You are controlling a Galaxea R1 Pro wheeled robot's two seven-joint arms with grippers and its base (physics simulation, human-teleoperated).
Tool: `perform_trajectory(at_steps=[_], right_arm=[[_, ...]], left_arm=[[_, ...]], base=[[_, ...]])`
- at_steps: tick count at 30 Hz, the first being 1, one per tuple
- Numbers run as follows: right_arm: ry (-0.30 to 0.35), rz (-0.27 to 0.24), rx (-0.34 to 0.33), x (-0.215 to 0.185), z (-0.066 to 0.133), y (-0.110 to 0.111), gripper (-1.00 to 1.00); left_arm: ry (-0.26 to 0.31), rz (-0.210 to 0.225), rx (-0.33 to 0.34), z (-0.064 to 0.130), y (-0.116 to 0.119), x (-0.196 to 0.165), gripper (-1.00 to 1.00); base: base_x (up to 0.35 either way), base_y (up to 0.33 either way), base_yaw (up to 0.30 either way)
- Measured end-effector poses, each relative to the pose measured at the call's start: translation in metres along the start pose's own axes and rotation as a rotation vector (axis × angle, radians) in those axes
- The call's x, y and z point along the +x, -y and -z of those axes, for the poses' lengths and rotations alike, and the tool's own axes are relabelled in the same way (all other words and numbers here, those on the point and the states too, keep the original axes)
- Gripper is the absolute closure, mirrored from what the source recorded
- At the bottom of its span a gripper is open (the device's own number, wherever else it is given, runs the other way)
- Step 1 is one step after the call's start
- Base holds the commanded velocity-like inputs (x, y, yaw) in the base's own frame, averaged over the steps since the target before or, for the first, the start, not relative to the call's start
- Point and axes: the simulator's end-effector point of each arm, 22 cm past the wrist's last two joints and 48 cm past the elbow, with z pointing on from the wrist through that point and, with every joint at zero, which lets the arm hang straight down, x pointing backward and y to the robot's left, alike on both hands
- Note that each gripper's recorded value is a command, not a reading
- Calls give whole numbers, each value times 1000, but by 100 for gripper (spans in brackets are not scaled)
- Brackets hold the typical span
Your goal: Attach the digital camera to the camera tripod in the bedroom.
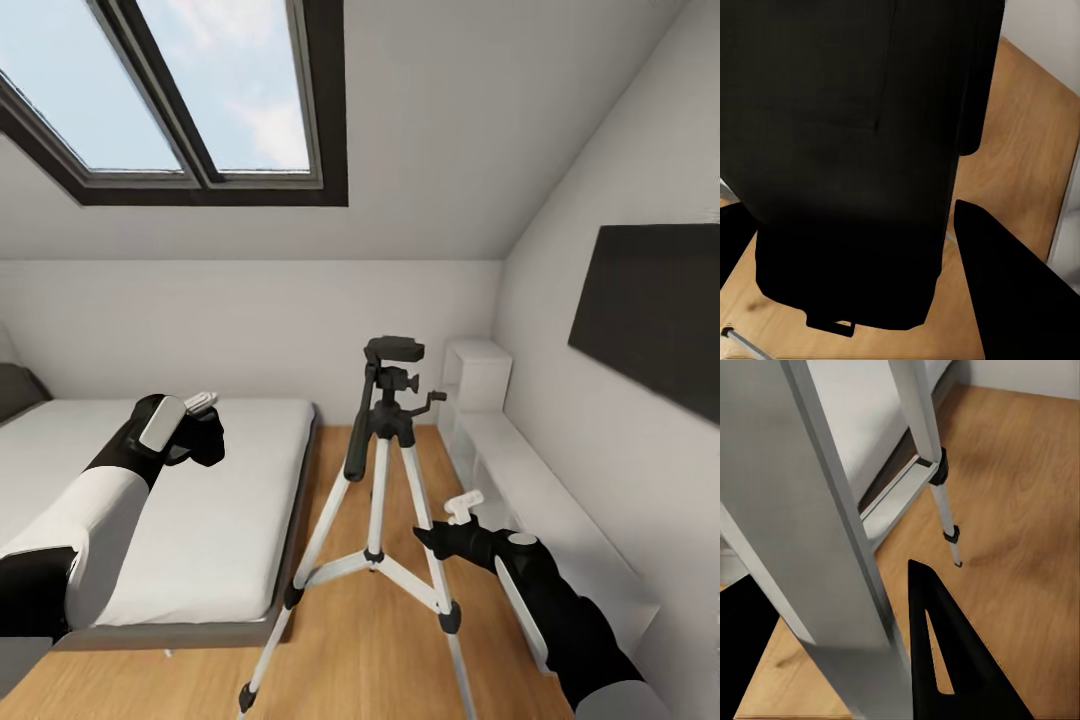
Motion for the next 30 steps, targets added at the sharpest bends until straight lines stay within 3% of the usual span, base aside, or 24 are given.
perform_trajectory(at_steps=[13, 30], right_arm=[[-18, 7, 19, 8, 3, 14, 100], [-38, 17, 45, 16, 10, 34, 100]], left_arm=[[2, 1, 5, 1, 2, -1, 100], [12, -2, 14, 4, 5, -5, 100]], base=[[-315, 91, 0], [-326, 8, 0]])
